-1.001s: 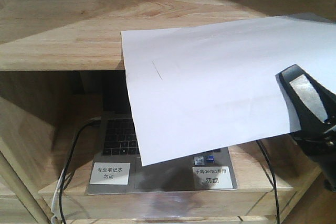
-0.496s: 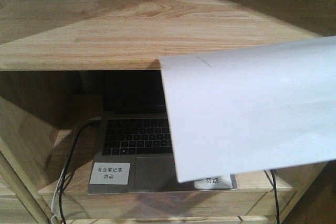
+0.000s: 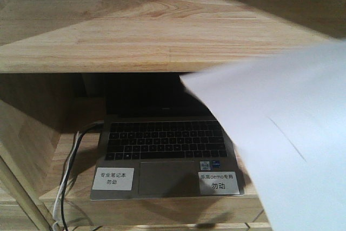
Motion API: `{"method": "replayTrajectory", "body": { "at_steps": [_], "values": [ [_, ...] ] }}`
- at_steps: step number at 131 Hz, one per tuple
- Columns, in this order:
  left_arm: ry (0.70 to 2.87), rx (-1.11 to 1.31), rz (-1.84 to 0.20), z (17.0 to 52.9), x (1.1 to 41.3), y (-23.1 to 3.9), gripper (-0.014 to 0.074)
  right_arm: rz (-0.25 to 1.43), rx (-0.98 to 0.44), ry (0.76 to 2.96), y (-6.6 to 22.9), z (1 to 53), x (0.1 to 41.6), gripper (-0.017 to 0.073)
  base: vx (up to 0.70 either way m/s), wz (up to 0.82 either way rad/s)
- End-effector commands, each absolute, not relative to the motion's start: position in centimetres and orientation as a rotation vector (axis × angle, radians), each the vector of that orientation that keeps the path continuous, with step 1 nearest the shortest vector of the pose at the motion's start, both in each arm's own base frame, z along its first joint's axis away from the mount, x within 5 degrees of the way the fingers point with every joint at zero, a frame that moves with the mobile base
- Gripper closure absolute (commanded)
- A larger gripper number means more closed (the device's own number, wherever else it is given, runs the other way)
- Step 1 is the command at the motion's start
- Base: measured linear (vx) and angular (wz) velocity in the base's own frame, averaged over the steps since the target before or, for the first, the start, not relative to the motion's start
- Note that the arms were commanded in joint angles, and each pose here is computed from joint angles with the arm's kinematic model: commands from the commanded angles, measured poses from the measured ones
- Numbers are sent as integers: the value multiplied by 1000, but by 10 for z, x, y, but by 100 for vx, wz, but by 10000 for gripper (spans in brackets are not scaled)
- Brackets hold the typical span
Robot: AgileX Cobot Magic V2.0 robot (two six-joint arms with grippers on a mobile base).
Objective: Grab stapler and paper to desk for stapling
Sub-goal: 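Pull the paper off the shelf with the right gripper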
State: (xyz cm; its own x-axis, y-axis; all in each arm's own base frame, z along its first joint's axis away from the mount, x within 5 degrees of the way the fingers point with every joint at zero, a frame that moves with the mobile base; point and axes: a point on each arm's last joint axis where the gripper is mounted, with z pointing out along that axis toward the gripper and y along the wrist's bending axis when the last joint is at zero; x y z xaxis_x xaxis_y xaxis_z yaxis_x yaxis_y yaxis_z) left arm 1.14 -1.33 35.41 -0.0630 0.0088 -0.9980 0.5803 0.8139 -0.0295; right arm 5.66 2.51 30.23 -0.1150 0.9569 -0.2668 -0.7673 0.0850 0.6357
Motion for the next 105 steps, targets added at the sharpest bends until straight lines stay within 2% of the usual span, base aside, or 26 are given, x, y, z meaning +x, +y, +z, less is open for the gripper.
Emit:
{"method": "replayTrajectory", "body": {
  "at_steps": [1,23,43,105],
  "values": [
    [1449,434,-528,373,10,-12,600,1519,283,722,23,306,48,566,0,0],
    [1449,434,-528,373,10,-12,600,1496,303,715,20,297,39,566,0,0],
    [1449,434,-528,373,10,-12,600,1473,267,690,20,297,30,566,0,0],
    [1450,435,-528,373,11,-12,600,1496,235,686,24,296,21,566,0,0]
  ]
}}
